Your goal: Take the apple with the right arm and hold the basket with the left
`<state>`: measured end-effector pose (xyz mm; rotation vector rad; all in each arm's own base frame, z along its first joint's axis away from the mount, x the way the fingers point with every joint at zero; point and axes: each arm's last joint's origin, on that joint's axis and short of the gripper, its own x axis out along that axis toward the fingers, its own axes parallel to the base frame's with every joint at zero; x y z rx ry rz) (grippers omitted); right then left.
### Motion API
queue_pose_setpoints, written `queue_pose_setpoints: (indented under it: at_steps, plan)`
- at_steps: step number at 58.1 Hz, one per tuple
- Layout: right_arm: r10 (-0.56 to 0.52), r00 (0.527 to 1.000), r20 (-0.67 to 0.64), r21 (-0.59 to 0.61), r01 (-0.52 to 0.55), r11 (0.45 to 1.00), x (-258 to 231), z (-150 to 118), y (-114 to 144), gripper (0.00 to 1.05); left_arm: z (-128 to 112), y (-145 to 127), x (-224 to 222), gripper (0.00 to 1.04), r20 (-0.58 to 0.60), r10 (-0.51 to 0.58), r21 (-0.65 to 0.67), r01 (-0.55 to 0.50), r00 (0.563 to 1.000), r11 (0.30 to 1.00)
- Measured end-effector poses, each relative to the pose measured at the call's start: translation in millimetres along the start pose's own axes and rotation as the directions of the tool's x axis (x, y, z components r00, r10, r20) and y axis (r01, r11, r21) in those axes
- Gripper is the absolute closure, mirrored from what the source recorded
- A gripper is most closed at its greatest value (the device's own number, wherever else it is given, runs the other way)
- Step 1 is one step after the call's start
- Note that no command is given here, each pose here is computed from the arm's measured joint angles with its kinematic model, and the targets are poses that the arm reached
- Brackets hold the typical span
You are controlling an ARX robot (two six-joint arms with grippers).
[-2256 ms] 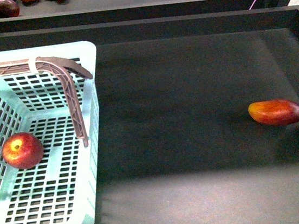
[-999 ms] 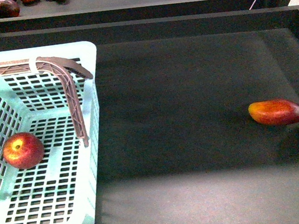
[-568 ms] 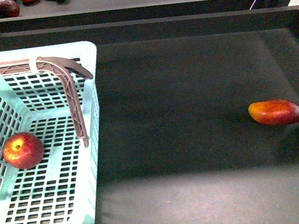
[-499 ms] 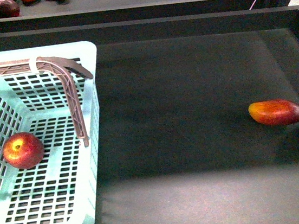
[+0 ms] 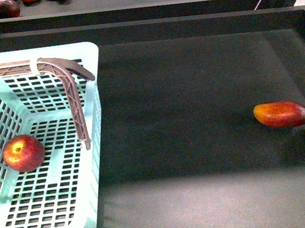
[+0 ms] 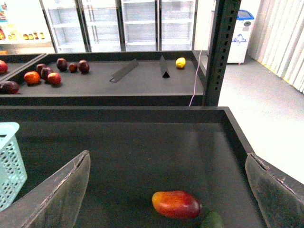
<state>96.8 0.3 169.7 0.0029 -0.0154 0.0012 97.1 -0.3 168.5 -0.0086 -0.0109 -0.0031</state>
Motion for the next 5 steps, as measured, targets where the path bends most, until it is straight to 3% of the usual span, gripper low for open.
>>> queue_pose_setpoints:
  at_steps: [5]
  plan:
    - [0.0, 1.0, 0.0, 0.0, 0.0, 1.0, 0.0, 0.0, 0.0, 0.09, 0.0, 0.0, 0.0, 0.07, 0.0, 0.0, 0.0, 0.0, 1.0, 1.0]
